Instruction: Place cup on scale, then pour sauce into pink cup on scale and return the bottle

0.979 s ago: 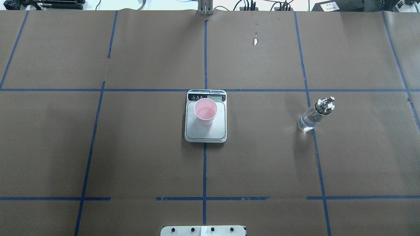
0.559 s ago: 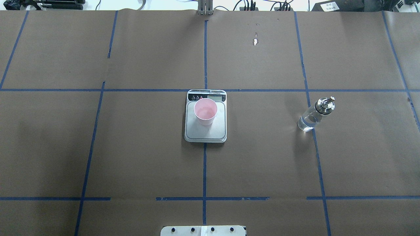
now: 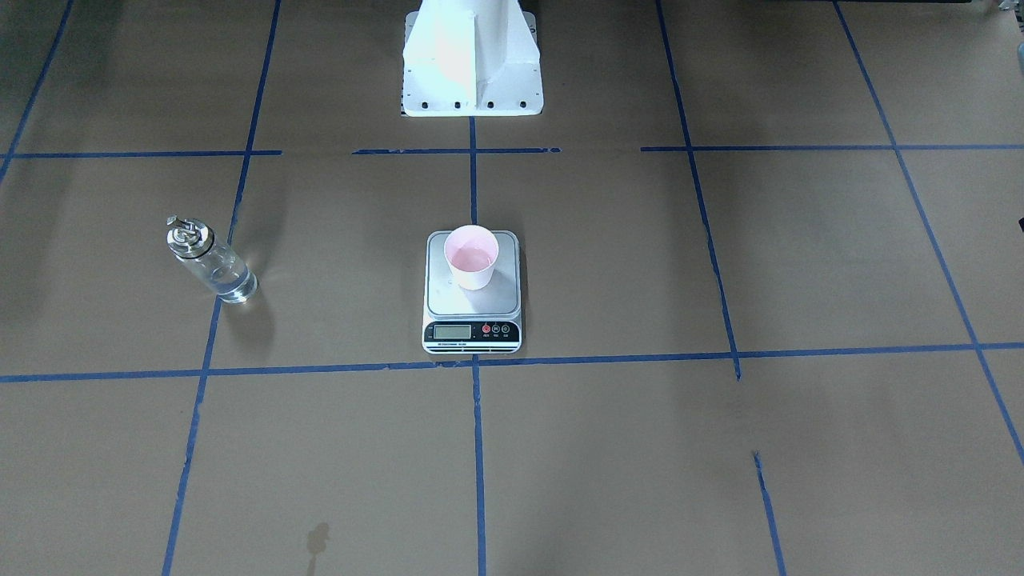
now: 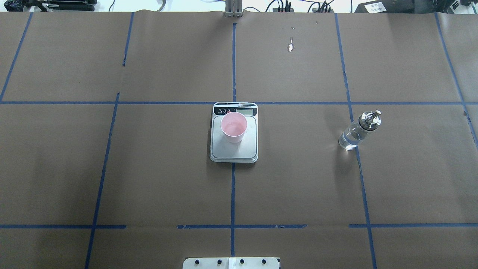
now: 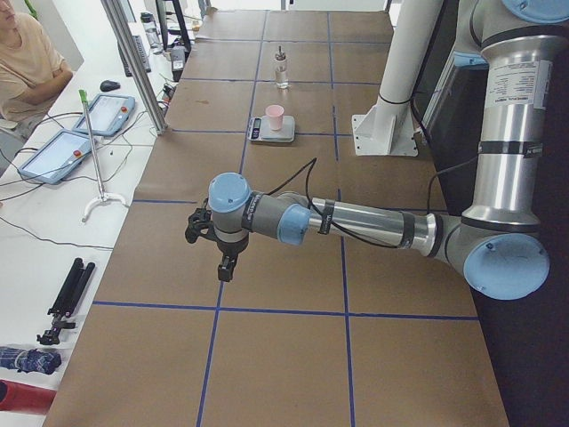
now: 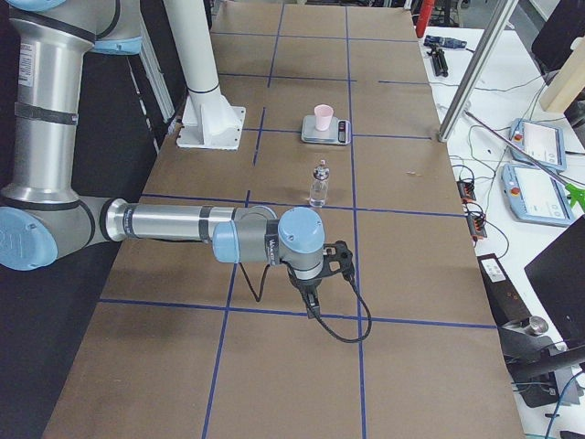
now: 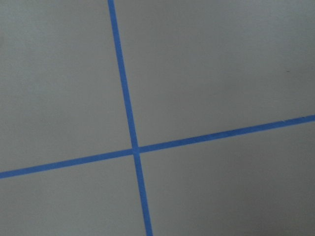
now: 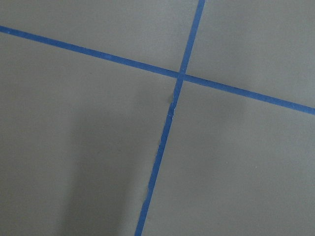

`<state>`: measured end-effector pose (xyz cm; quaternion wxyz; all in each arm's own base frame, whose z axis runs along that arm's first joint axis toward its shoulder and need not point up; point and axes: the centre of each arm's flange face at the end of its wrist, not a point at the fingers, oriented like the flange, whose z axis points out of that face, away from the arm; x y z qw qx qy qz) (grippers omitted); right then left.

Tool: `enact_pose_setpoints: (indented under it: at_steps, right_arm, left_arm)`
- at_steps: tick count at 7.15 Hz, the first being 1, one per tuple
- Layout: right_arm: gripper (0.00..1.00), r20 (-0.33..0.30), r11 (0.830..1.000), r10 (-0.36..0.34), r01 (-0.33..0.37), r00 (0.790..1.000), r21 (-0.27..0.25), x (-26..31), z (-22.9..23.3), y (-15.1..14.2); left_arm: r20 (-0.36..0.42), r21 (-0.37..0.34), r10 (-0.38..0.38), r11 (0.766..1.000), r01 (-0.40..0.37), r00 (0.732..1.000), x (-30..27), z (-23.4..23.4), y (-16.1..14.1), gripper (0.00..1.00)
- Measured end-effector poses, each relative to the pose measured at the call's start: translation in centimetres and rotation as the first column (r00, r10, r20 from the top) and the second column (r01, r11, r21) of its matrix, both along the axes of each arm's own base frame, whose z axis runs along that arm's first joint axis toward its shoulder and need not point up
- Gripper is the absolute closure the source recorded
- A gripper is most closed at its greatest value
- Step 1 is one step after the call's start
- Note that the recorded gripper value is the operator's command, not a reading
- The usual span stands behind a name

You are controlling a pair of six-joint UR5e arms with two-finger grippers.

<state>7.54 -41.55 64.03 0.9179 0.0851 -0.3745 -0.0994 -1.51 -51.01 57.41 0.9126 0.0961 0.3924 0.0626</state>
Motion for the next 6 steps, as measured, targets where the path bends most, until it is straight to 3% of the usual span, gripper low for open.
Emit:
enact_pose_setpoints:
  at_steps: [3,6]
  right_arm:
    - [0.00,-0.025,1.000,-0.019,0.018,1.000,-0.010,-0.6,0.6,0.3]
    - [0.00,-0.087,0.995,-0.098,0.095,0.991,-0.035,-3.3,0.9,-0.4]
  left_arm:
    - [0.011,-0.075,0.001,0.997,0.000,1.000,-0.1,4.5,-0.1,0.00]
    - [0.010,-0.109,-0.002,0.994,0.003,1.000,-0.2,6.1,0.1,0.00]
